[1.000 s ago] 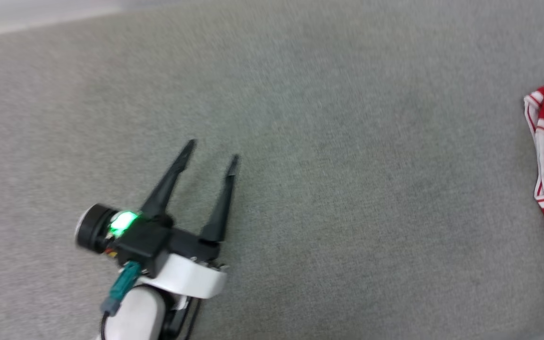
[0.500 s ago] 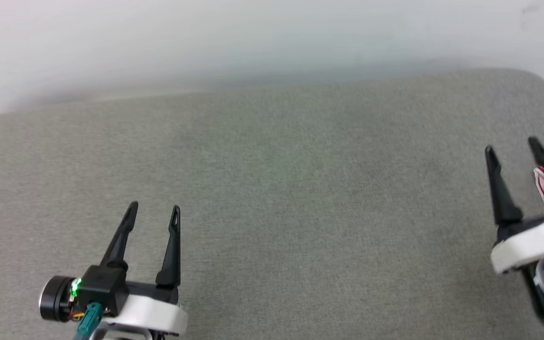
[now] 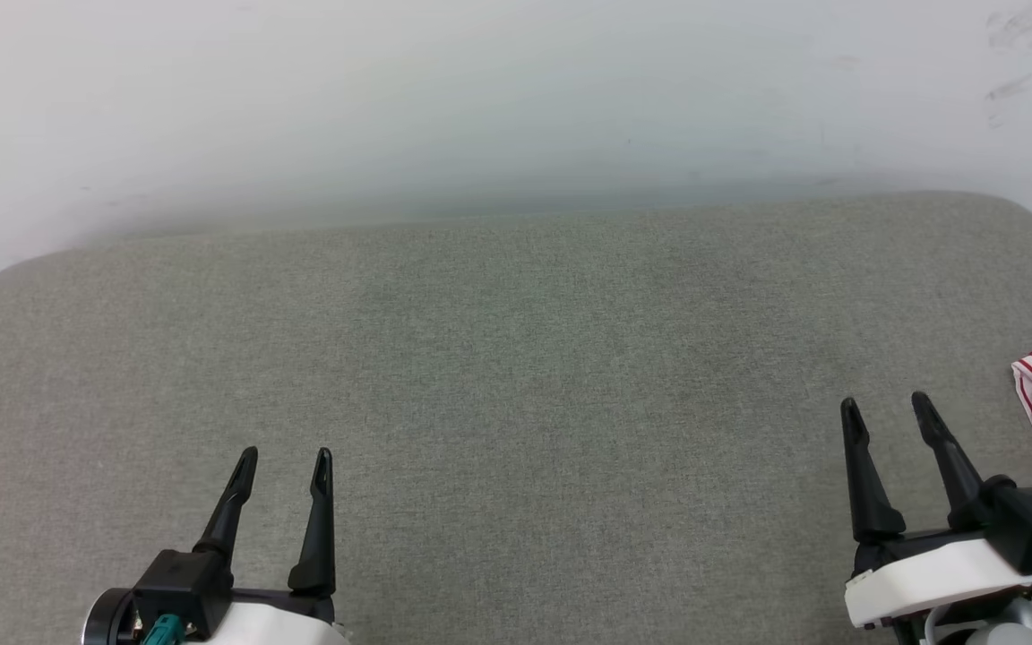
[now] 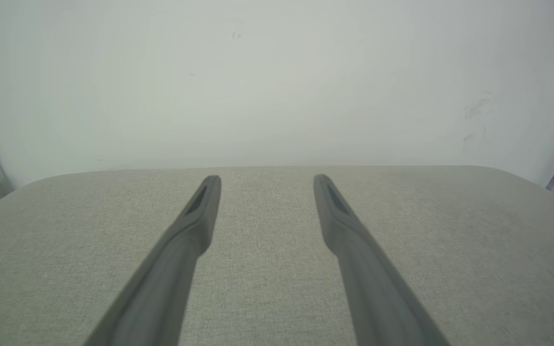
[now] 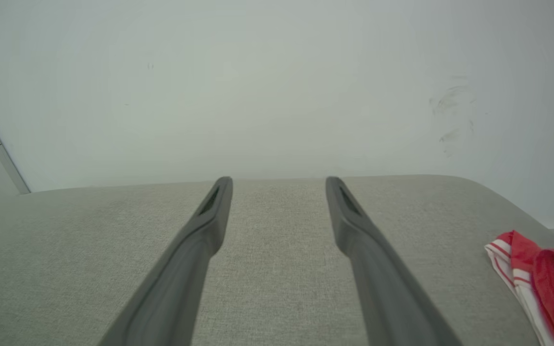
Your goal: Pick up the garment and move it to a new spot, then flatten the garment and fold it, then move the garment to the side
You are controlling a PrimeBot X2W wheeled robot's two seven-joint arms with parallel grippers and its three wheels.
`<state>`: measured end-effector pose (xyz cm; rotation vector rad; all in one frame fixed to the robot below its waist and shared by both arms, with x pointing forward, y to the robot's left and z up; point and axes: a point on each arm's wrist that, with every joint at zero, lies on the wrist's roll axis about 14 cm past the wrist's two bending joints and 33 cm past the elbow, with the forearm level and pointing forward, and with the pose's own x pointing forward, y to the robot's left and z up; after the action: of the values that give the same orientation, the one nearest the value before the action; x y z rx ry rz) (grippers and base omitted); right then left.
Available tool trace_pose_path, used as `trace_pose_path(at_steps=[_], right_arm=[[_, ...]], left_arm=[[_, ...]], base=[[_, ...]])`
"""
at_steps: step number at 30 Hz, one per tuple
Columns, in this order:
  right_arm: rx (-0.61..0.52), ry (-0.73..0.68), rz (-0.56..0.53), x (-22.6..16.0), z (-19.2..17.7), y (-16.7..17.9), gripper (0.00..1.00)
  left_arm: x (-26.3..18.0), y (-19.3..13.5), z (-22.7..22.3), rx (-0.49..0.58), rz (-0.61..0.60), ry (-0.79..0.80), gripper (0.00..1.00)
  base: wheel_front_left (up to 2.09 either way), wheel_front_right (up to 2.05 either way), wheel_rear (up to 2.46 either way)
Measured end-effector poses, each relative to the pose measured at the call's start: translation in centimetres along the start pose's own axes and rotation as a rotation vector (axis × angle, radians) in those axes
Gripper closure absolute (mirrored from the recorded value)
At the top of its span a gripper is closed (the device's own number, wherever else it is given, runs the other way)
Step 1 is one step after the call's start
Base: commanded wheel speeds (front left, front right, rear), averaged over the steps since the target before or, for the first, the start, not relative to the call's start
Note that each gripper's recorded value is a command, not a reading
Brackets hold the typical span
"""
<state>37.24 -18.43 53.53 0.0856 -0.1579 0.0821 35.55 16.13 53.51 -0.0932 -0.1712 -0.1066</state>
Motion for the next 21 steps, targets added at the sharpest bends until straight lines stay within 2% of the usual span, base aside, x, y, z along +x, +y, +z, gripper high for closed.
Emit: trace_pose_path(at_steps=[21], right_arm=[[0.014,0.004,-0.003,-0.26,-0.56,0.71,0.00]], left_arm=[[-0.20,0.30,-0.61,-0.023,0.005,0.016,0.00]], base=[[0.00,0.00,0.00]])
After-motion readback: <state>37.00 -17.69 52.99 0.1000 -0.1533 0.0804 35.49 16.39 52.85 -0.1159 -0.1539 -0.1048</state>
